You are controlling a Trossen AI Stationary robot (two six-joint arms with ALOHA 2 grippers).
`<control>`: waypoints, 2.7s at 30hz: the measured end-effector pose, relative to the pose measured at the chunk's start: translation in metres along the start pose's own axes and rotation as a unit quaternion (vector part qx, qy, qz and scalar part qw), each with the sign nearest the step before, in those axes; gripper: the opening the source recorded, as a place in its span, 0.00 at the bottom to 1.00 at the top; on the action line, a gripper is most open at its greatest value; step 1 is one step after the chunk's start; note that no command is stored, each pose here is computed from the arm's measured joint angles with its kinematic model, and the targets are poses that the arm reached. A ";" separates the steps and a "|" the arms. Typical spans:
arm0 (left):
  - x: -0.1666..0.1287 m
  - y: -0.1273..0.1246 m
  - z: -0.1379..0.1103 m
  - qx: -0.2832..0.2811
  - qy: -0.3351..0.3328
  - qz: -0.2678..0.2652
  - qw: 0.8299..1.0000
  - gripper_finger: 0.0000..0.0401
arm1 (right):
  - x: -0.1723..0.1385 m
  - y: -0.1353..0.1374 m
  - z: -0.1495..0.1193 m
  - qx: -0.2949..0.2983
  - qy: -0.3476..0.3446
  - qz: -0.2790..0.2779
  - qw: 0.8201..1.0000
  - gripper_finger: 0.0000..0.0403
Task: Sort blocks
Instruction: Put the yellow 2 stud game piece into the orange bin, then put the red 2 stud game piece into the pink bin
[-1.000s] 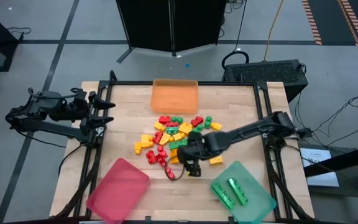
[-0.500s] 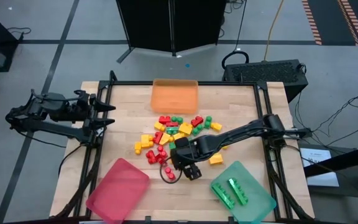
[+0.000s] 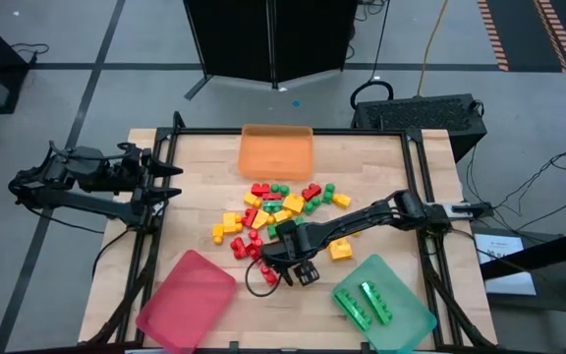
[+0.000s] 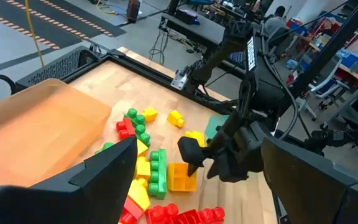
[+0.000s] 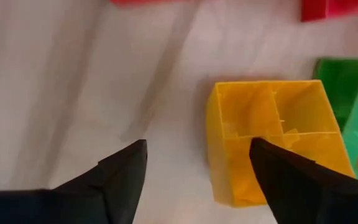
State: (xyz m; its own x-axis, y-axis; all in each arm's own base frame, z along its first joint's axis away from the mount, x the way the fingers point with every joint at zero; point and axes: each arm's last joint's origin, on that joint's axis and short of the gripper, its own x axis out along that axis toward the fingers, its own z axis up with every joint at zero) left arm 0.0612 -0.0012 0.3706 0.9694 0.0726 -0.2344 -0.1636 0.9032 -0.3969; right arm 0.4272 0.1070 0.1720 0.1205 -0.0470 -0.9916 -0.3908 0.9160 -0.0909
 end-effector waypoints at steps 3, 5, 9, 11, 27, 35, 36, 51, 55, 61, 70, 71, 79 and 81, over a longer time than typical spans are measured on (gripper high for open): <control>0.000 0.000 0.000 0.000 0.000 0.000 1.000 0.86 | 0.002 -0.002 0.000 0.012 0.008 -0.034 0.999 0.61; 0.000 0.000 0.000 0.002 0.000 0.000 1.000 0.86 | 0.003 -0.004 -0.001 0.029 0.014 -0.055 0.998 0.53; 0.000 0.000 0.000 0.003 0.000 0.000 1.000 0.86 | 0.004 -0.010 -0.002 0.062 0.014 -0.058 0.996 0.30; 0.000 0.000 0.000 0.003 0.000 0.000 1.000 0.86 | 0.004 -0.011 -0.003 0.075 0.013 -0.054 0.996 0.16; 0.000 0.000 0.000 0.003 0.001 0.001 1.000 0.86 | -0.069 -0.028 0.025 0.145 -0.091 -0.044 0.984 0.01; 0.000 0.005 -0.006 0.007 0.021 0.043 0.999 0.86 | -0.132 -0.121 0.012 0.229 -0.187 -0.136 0.946 0.00; -0.001 0.006 -0.007 0.008 0.024 0.052 0.998 0.86 | -0.133 -0.137 0.006 0.245 -0.190 -0.144 0.940 0.00; 0.007 0.014 -0.024 0.023 0.078 0.095 0.992 0.86 | -0.090 -0.288 -0.086 0.420 -0.146 -0.123 0.887 0.10; 0.008 0.014 -0.026 0.024 0.081 0.097 0.992 0.86 | -0.085 -0.292 -0.088 0.409 -0.140 -0.124 0.893 0.22; 0.008 0.014 -0.026 0.024 0.081 0.097 0.992 0.86 | -0.087 -0.286 -0.083 0.402 -0.159 -0.078 0.898 0.42; 0.008 0.014 -0.026 0.024 0.081 0.097 0.992 0.86 | -0.110 -0.160 -0.004 0.297 -0.186 0.125 0.928 0.48; 0.008 0.014 -0.026 0.024 0.081 0.097 0.992 0.86 | -0.110 -0.142 0.005 0.292 -0.177 0.117 0.933 0.48; 0.008 0.014 -0.025 0.019 0.080 0.098 0.992 0.86 | -0.116 -0.046 0.044 0.418 -0.190 0.034 0.888 0.49; 0.008 0.014 -0.025 0.006 0.078 0.099 0.992 0.86 | -0.113 -0.033 0.048 0.448 -0.191 0.043 0.872 0.52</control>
State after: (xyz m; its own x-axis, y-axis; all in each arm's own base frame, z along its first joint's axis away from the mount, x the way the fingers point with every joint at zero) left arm 0.0624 0.0016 0.3403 0.8783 0.1826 -0.4418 -0.3439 0.8833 -0.3187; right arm 0.4701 0.1009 0.2913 0.4878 0.0173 -0.8728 0.4367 0.8609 0.2611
